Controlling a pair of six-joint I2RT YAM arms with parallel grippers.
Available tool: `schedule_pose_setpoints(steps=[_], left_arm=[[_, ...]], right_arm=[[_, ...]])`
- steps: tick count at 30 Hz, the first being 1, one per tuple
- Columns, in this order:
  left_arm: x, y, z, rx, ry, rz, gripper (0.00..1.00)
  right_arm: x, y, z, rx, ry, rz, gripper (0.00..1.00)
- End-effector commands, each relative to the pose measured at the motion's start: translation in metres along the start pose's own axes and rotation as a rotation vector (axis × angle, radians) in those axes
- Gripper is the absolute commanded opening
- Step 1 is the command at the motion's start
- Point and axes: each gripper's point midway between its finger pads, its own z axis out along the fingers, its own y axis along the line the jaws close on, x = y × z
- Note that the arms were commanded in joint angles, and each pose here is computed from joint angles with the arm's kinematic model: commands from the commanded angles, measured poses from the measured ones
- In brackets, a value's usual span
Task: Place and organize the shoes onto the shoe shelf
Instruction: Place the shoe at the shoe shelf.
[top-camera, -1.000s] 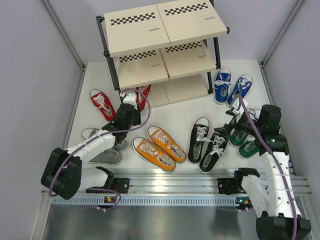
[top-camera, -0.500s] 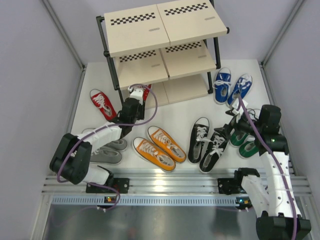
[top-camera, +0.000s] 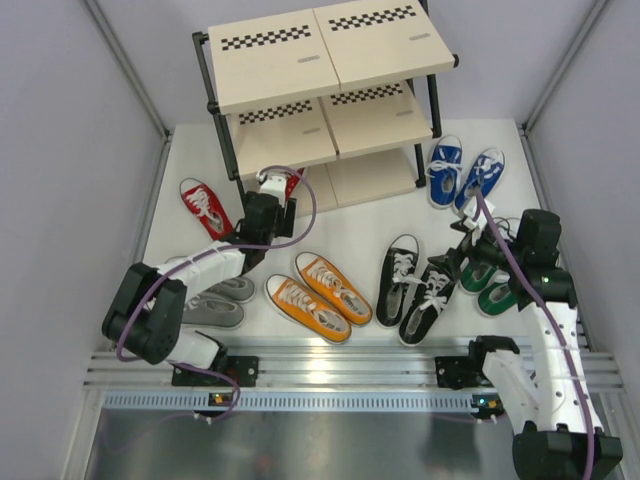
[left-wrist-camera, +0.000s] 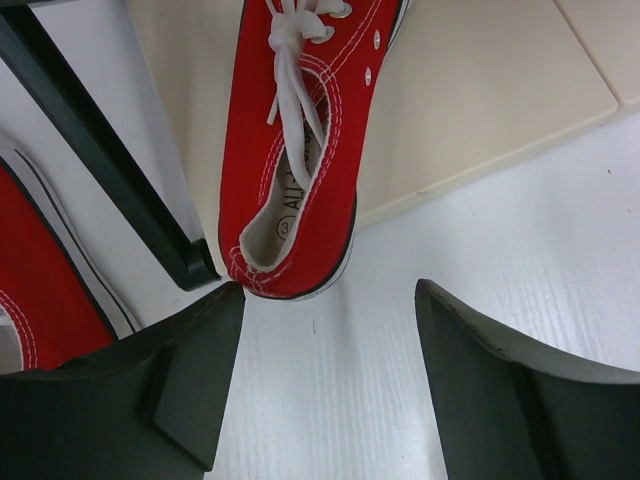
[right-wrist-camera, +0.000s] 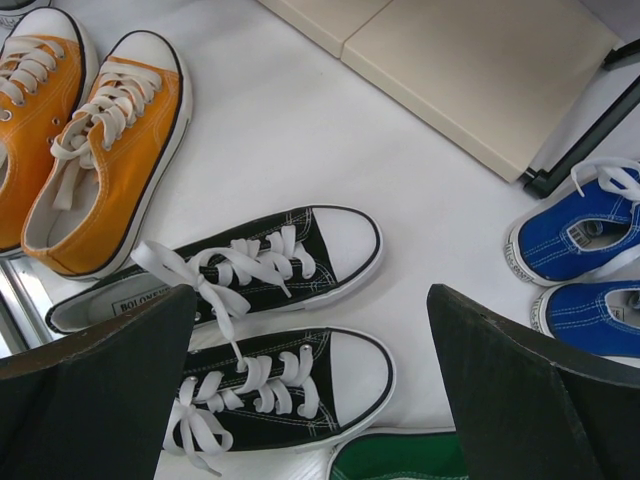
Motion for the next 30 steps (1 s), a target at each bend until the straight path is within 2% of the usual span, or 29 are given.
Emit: schedule_pose_setpoints(steps=[1,12,20,28,30], left_arm=[[-0.043,0.006,-0.004,-0.023,-0.117,-0.003,0.74],[-0.06,0.016,-0.021,-0.031,-0.155,0.027,0.74],[-0.041,0.024,0.004,0.019,-0.08,0.005,0.74],[-0.03,0.017,0.023,0.04,-0.073,-0.003,0.66],[-0.029,0.017,0.026,0.037,-0.074,-0.012,0.62]], right_arm=[[-0.004,0.007,0.003,-0.041,-0.017,-0.039,0.99],[-0.003,0.007,0.004,-0.041,-0.016,-0.04,0.99],[-0.003,0.007,0.004,-0.043,-0.016,-0.039,0.99],[-0.003,0.007,0.004,-0.043,-0.015,-0.039,0.99],[-0.003,0.007,0.004,-0.045,-0.015,-0.04,1.0]])
